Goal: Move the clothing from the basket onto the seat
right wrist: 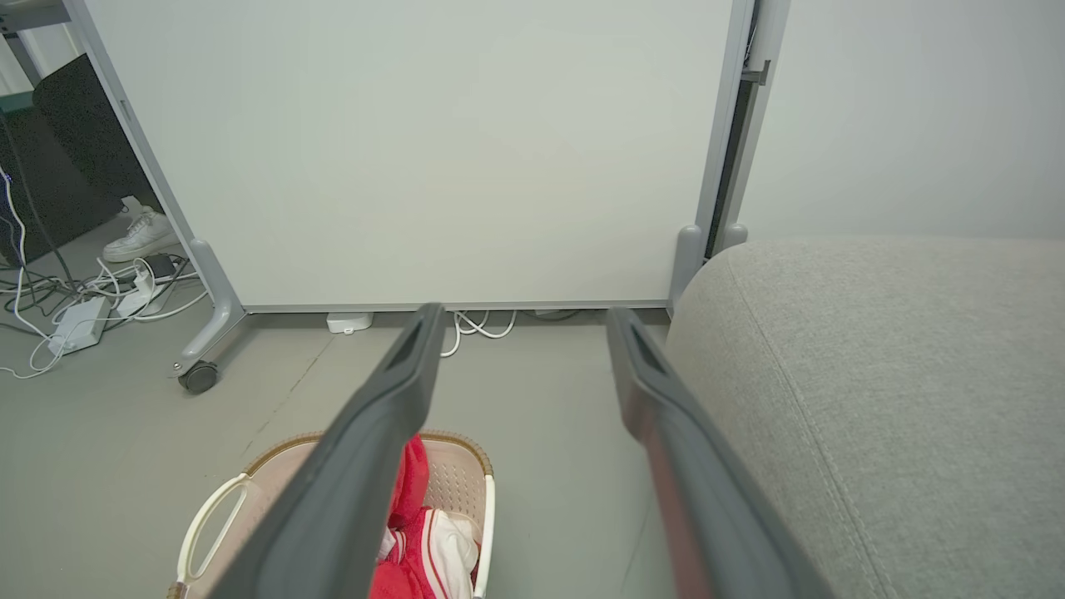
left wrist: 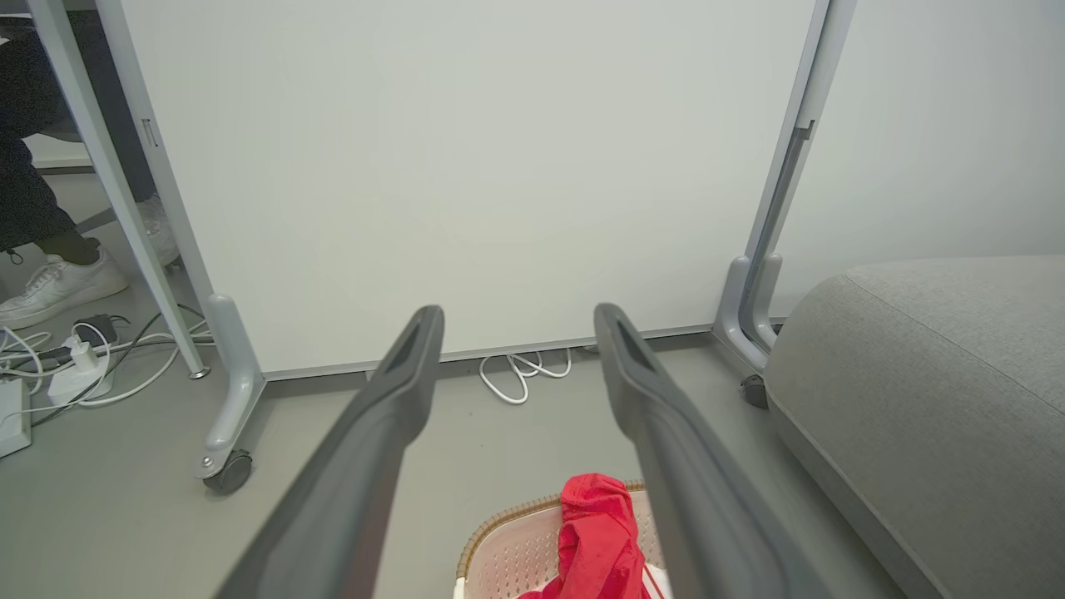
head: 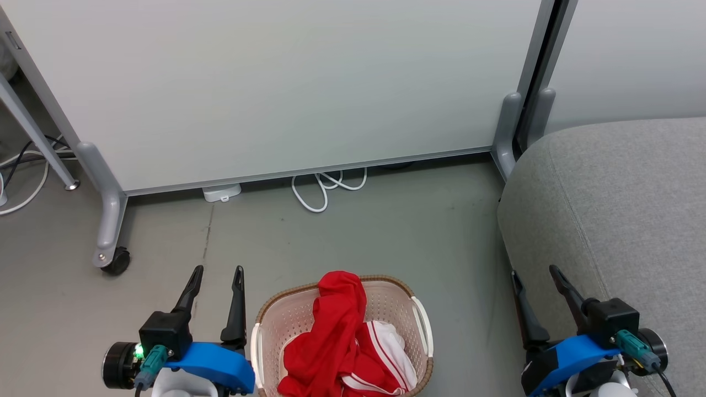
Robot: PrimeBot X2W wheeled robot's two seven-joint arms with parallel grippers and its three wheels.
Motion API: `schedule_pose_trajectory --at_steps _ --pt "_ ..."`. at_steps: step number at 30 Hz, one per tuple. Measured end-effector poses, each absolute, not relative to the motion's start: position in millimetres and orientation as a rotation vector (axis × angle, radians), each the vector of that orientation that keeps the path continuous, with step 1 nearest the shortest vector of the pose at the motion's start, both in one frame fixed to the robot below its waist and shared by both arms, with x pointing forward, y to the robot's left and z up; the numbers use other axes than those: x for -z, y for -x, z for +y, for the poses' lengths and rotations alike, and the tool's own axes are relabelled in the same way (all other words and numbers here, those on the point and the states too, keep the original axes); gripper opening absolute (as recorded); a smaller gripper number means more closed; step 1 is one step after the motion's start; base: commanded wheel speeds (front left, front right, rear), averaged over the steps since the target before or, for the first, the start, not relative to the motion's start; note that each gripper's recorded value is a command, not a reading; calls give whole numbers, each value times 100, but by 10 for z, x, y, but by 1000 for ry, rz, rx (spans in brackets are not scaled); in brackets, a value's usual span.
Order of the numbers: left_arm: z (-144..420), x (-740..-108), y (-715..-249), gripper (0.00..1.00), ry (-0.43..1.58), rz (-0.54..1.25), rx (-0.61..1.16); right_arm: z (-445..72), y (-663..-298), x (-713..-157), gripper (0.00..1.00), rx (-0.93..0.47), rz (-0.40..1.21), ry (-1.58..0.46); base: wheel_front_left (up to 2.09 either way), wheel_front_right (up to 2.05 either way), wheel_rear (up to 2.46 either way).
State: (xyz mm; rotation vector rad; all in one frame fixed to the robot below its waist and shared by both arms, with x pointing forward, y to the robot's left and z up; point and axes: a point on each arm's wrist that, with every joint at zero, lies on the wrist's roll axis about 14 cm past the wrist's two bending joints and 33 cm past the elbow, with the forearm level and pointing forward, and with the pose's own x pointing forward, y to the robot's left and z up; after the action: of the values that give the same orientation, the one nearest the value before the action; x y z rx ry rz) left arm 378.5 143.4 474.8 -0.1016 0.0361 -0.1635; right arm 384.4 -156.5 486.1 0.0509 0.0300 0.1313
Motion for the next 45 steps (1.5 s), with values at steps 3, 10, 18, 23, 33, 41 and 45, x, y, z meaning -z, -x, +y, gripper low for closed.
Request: schedule_pose_trajectory --at_steps 3,10,18,23,33,41,45 --pt "1428 -4748 -3786 100 102 36 165 -1568 -3842 -4862 100 -131 30 -51 0 0 0" --pt "1411 -4742 -3789 100 104 38 170 -1570 -3838 -4864 100 -130 29 -51 0 0 0" --pt "1367 -4669 -3813 100 108 60 182 -1566 -3850 -4838 100 -131 37 -53 0 0 0" --pt "1273 -4553 -3893 100 111 96 208 -1541 -3912 -4796 100 -140 48 -54 0 0 0" --pt "1024 -4068 -4189 100 115 233 273 -1531 -4168 -4616 100 -146 83 -58 0 0 0" --pt "808 -3523 -4455 100 120 369 335 -1520 -4431 -4397 100 -159 115 -53 0 0 0" --pt "758 -3237 -4574 100 118 434 350 -1527 -4518 -4283 100 -162 131 -56 0 0 0"
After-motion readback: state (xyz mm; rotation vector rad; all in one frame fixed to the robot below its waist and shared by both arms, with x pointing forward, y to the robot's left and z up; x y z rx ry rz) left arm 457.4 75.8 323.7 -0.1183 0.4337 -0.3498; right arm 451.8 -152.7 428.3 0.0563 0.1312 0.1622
